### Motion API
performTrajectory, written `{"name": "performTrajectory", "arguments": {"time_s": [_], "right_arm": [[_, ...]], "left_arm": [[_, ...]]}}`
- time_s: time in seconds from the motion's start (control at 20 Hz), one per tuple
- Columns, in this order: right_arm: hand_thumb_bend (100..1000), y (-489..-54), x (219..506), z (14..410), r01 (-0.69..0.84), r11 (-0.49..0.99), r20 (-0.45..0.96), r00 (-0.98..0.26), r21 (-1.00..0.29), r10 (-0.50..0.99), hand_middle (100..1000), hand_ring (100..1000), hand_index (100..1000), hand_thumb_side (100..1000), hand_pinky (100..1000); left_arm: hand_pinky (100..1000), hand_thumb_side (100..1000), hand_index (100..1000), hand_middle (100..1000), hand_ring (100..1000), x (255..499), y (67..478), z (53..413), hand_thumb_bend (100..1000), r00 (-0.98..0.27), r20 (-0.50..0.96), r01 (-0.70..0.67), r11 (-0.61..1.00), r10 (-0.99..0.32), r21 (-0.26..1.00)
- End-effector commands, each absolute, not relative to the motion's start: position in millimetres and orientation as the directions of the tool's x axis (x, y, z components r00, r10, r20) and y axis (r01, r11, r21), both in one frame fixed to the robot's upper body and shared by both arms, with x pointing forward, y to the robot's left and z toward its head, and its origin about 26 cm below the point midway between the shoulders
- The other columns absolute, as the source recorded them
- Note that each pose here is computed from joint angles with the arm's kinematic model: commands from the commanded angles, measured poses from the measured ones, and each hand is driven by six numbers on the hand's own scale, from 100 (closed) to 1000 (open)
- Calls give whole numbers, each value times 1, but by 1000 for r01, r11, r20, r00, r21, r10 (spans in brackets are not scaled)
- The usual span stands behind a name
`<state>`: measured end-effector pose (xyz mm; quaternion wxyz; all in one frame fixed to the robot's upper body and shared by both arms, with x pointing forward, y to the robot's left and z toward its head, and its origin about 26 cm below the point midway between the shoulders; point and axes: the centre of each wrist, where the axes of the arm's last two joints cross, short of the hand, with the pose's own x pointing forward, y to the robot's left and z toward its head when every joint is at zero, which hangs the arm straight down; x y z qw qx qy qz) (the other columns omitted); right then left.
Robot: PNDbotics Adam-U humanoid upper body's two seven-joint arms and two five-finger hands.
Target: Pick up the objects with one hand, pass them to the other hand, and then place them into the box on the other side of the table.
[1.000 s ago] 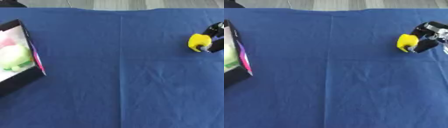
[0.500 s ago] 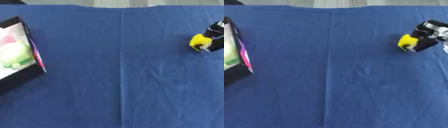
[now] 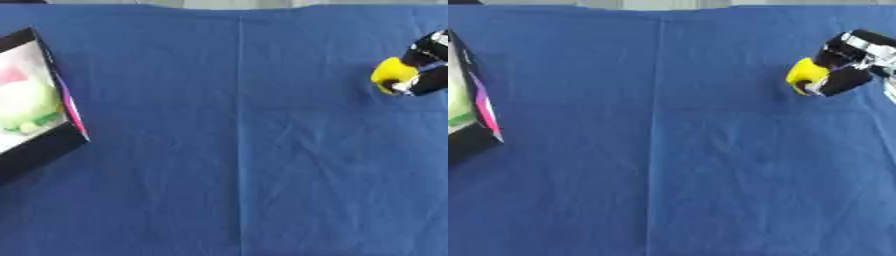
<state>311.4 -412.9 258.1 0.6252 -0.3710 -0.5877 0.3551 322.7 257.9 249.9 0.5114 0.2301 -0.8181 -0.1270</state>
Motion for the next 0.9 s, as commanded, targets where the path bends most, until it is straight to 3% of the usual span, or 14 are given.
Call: {"name": "performTrajectory", "arguments": {"time_s": [0.05,0.15,0.2,0.25,0.55,0.9], "right_arm": [[359,-406,304,279,29,439,440,14,-898,898,371,677,431,100,835],[356,-401,300,282,37,452,452,-14,-891,892,368,677,432,100,831],[423,-397,298,284,41,460,459,-36,-887,888,369,678,434,100,831],[354,-393,296,285,44,470,467,-60,-882,882,368,678,435,100,829],[332,-359,277,284,84,575,547,-224,-814,807,365,678,445,100,824],[313,-343,279,274,112,694,632,-330,-711,701,358,671,445,100,812]], "left_arm": [[938,771,753,731,745,321,265,257,100,-374,762,-274,848,-529,454],[938,769,753,730,745,321,265,256,100,-371,762,-274,846,-531,457],[937,780,753,730,745,320,265,256,100,-371,761,-275,846,-532,458],[938,767,753,730,745,320,266,256,100,-370,761,-275,845,-533,458],[936,752,753,730,746,320,268,257,100,-367,755,-279,838,-544,469],[933,733,754,729,746,319,270,261,100,-368,746,-278,831,-555,481]]}}
